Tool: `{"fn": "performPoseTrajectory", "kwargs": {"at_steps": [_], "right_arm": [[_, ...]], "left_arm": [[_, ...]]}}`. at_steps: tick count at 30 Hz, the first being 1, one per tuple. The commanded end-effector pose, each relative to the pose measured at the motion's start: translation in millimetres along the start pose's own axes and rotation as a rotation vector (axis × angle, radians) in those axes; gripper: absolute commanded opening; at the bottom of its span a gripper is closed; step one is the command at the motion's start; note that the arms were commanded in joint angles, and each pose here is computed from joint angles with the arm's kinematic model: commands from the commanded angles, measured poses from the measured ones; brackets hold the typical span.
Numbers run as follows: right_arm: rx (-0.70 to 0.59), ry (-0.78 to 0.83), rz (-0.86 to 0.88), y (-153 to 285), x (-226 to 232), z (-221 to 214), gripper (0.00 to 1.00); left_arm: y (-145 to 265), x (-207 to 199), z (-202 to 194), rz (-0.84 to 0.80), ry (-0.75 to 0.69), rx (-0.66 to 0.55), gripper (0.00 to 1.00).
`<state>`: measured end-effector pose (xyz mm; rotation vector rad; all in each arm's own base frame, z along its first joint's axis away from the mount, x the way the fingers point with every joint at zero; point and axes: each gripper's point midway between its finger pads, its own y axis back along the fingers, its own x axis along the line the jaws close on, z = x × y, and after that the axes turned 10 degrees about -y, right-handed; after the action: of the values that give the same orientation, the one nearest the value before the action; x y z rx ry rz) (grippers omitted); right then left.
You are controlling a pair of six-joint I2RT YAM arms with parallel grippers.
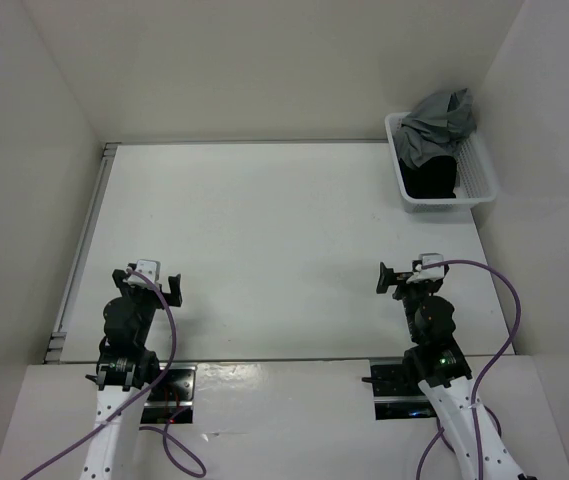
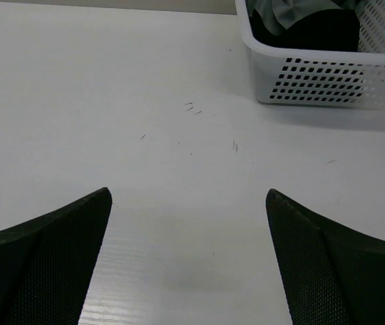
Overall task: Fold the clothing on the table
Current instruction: Grab the skirt from the pile
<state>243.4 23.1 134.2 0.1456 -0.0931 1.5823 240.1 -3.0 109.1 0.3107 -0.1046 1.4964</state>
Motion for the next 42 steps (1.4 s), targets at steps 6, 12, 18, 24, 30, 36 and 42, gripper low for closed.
{"fn": "performPoseTrajectory", "kwargs": {"at_steps": [6, 12, 18, 24, 30, 36, 42], "right_arm": [[-0.048, -0.012, -0.007, 0, -3, 1, 0.99], [-0.102, 0.036, 0.051, 2, 7, 25, 0.99], [-0.395, -0.041, -0.028, 36, -3, 151, 0.99], [-0.326, -0.218, -0.185, 51, -9, 271, 0.99], [-0.311, -0.311, -0.148, 69, 4, 338, 0.99], [-0.029, -0.128, -0.022, 15, 41, 317, 0.99], [0.259, 0.046, 0.030, -45, 40, 267, 0.99]], "left_arm": [[0, 4, 12, 0.035, 0.004, -0.100, 1.00], [0, 4, 12, 0.035, 0.004, -0.100, 1.00], [0, 4, 12, 0.035, 0.004, -0.100, 1.00], [0, 4, 12, 0.035, 0.004, -0.100, 1.00], [0, 4, 12, 0.035, 0.004, -0.100, 1.00], [0, 4, 12, 0.035, 0.004, -0.100, 1.00], [0, 4, 12, 0.035, 0.004, -0.100, 1.00]]}}
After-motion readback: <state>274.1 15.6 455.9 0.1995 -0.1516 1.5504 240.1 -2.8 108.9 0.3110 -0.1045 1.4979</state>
